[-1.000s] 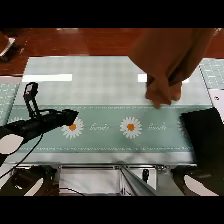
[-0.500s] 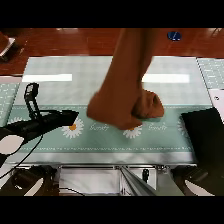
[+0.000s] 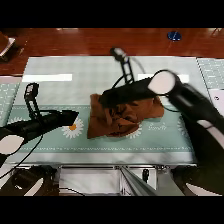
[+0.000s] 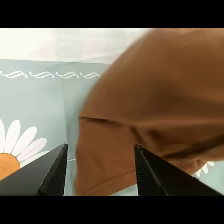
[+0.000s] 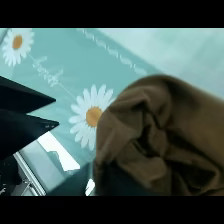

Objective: Fold the shirts.

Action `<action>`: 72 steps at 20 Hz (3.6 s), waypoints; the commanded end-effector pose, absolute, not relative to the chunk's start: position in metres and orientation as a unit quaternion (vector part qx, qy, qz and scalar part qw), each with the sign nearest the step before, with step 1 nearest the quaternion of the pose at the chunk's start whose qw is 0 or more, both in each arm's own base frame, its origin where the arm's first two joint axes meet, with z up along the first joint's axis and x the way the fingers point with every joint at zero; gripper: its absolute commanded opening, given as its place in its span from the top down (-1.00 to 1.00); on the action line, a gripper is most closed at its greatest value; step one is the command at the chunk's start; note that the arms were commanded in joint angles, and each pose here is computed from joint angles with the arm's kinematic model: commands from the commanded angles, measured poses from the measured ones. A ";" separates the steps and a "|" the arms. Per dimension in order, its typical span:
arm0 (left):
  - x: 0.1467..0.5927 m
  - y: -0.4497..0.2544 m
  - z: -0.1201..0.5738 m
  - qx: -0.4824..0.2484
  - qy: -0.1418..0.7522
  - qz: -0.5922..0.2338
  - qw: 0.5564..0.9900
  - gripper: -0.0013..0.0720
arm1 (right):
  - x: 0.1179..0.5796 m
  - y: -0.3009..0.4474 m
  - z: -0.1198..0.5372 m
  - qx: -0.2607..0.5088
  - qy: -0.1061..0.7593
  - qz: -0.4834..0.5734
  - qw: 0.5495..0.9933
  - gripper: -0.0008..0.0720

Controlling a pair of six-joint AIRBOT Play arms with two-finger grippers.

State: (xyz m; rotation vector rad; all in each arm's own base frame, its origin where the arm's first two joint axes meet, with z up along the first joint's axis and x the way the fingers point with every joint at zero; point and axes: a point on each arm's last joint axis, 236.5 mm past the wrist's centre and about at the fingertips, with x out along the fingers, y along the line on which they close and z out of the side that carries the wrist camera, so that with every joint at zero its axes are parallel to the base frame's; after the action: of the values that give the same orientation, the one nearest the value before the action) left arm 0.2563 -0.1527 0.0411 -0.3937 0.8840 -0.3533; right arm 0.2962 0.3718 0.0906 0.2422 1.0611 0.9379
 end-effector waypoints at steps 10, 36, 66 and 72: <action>0.210 -0.162 0.013 -0.194 0.522 -0.178 0.811 -0.42 | 0.384 0.018 0.114 0.199 0.454 0.079 0.865 -0.14; 0.189 -0.143 -0.092 -0.154 0.663 -0.154 0.716 -0.42 | 0.262 0.000 -0.064 0.340 0.578 0.000 0.742 -0.13; 0.328 -0.171 0.012 -0.205 0.500 -0.184 0.821 0.91 | 0.413 0.080 0.004 0.283 0.538 0.147 0.780 0.93; 0.401 -0.093 0.270 -0.223 0.213 -0.161 0.938 0.91 | 0.444 0.052 0.326 0.138 0.224 0.171 0.949 0.93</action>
State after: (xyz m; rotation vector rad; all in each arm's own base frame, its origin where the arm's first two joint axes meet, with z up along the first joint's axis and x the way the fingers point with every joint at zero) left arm 0.3912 -0.1295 0.1566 -0.4707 0.6998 -0.3583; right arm 0.4629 0.0583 0.1899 0.4244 0.7362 0.3499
